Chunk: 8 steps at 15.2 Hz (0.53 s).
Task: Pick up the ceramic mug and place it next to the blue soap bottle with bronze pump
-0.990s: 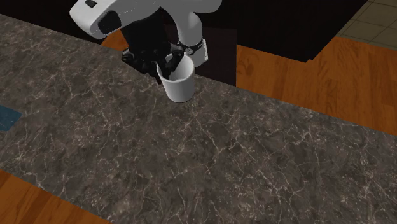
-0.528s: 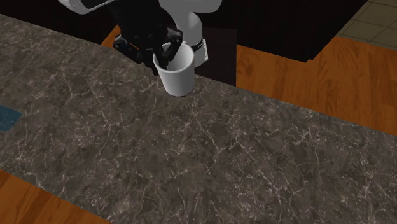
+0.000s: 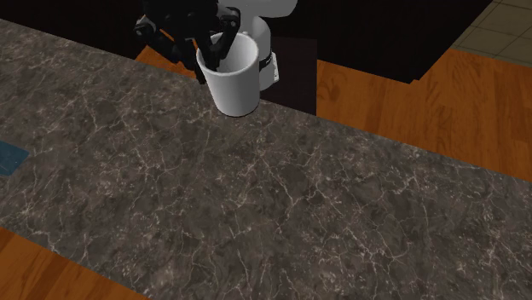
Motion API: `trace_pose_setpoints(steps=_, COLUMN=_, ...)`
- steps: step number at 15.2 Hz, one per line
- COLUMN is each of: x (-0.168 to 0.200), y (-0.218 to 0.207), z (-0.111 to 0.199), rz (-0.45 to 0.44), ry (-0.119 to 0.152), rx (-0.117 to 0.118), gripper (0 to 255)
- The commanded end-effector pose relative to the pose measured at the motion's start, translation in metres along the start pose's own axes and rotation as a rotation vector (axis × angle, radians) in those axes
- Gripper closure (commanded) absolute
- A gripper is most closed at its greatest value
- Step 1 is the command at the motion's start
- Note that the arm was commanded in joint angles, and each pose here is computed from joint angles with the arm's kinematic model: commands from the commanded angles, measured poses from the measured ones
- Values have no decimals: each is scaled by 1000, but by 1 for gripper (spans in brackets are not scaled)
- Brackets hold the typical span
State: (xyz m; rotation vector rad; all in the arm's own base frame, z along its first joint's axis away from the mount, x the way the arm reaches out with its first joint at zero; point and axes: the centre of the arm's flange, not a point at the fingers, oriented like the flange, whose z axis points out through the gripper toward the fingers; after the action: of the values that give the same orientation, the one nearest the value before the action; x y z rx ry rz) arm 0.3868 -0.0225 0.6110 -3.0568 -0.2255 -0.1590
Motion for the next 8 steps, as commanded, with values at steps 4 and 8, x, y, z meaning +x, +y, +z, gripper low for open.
trace_pose_setpoints(steps=4, x=3, y=-2, z=-26, rz=0, ry=0, rx=0, gripper=255)
trace_pose_setpoints(steps=8, x=5, y=23, z=-36, rz=0, ry=0, rx=0, gripper=255)
